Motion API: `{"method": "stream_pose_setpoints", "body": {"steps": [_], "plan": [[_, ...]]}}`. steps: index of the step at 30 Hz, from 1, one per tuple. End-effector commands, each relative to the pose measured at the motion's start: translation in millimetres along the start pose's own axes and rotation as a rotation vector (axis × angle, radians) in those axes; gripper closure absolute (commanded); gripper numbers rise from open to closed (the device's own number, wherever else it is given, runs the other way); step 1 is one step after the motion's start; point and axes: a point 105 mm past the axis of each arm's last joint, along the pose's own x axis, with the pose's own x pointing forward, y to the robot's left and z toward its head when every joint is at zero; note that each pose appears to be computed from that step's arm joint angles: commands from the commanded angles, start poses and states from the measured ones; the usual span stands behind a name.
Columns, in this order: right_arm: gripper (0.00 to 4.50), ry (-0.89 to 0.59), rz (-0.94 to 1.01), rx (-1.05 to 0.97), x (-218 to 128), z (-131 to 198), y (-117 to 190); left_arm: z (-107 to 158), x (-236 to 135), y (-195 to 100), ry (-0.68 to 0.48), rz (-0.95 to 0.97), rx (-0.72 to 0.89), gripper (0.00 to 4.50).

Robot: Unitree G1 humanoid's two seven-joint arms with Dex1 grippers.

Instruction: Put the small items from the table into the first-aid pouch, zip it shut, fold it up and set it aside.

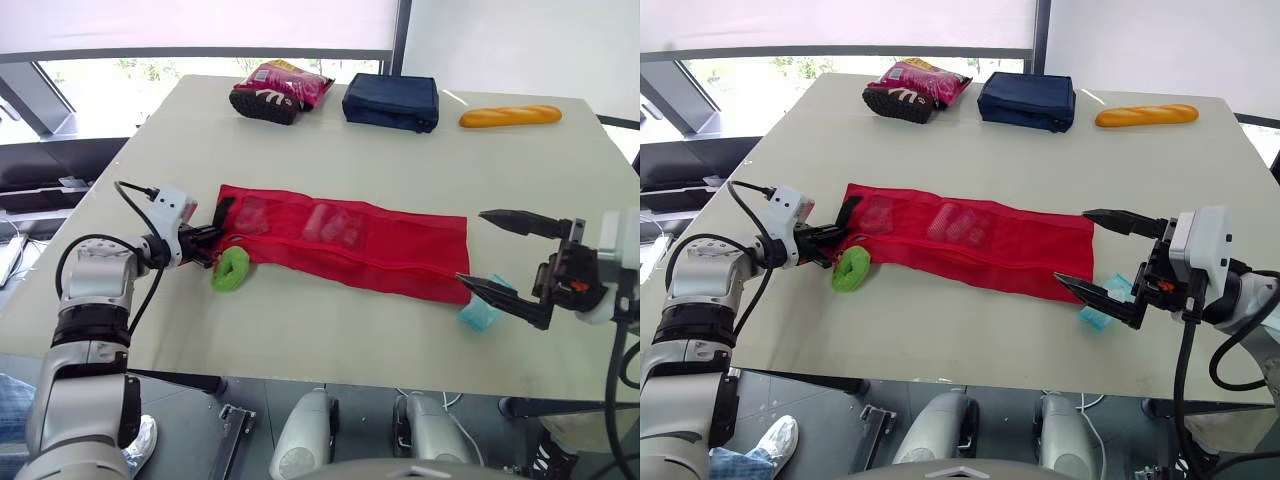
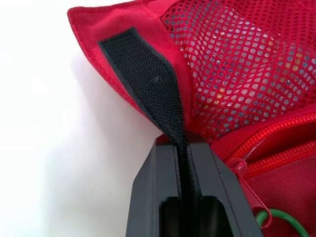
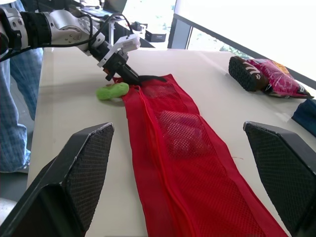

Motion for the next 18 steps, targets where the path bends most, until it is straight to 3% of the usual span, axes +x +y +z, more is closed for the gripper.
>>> {"method": "stream_pose_setpoints", "body": {"steps": [1, 7, 8, 13, 16, 18], "plan": [[0.00, -0.022, -0.037, -0.047, -5, 10, 3, -11, -16, 4, 0.052, -0.036, -0.046, 3.13], [0.00, -0.016, -0.080, -0.035, -13, 10, 2, -5, -46, 15, 0.062, -0.074, 0.019, 0.30], [0.00, -0.008, -0.091, -0.031, -16, 9, 1, 0, -52, 16, 0.062, -0.097, 0.038, 0.06], [0.00, 0.027, -0.125, -0.020, -27, 4, 1, 28, -63, 4, -0.006, -0.251, 0.171, 0.06], [0.00, 0.051, -0.151, -0.017, -34, 1, 0, 70, -56, -37, -0.145, -0.457, 0.277, 0.06], [0.00, 0.054, -0.163, -0.016, -36, 0, 0, 83, -44, -58, -0.162, -0.514, 0.374, 0.06]]}}
